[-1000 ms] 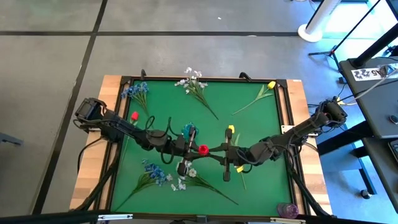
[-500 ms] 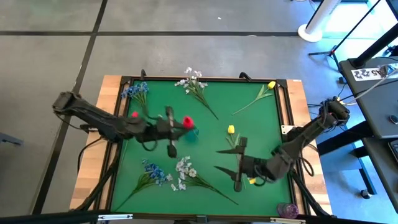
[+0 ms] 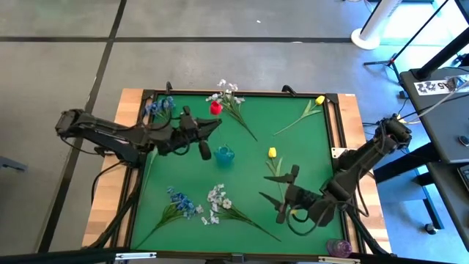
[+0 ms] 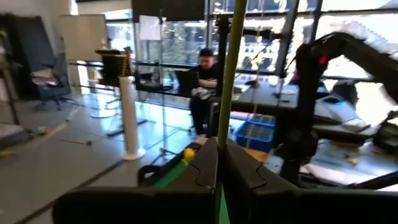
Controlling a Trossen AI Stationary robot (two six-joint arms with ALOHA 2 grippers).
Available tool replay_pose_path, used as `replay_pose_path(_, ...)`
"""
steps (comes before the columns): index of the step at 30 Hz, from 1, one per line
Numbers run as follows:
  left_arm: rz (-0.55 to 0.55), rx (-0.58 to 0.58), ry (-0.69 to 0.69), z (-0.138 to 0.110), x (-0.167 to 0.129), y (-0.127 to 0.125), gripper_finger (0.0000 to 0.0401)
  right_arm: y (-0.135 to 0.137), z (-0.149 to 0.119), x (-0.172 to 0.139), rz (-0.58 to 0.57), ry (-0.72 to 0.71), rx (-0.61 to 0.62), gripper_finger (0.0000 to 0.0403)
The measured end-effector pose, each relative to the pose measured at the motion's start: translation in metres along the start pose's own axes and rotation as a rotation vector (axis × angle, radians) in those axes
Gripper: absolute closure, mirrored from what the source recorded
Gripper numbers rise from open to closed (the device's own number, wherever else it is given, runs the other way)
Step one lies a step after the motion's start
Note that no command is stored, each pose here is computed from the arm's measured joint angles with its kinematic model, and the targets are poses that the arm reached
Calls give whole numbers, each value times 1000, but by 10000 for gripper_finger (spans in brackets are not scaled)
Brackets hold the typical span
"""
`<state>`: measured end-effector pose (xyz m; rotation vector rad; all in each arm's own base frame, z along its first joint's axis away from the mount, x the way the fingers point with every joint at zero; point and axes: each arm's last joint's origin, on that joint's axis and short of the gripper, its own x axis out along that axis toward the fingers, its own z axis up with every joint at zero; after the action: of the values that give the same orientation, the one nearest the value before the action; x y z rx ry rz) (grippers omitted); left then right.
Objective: Sort flowers into vase by color
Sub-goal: Put the red flower into the blue vase
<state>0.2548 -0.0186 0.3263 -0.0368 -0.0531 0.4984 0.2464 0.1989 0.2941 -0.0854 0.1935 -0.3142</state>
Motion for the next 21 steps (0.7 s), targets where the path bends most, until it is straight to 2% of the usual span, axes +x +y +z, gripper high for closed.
replay_pose_path(8,20,-9,27,-7,7,2,396,-1,-4,0,-3,21,-4,166)
replay_pose_path(13,11,-29,-39,8,-2,6,396,-1,-4,0,-5,24,11,166)
replay_pose_path(21,-20,-10,5,5,-9,1,396,-1,-4,0,-6,27,7,166)
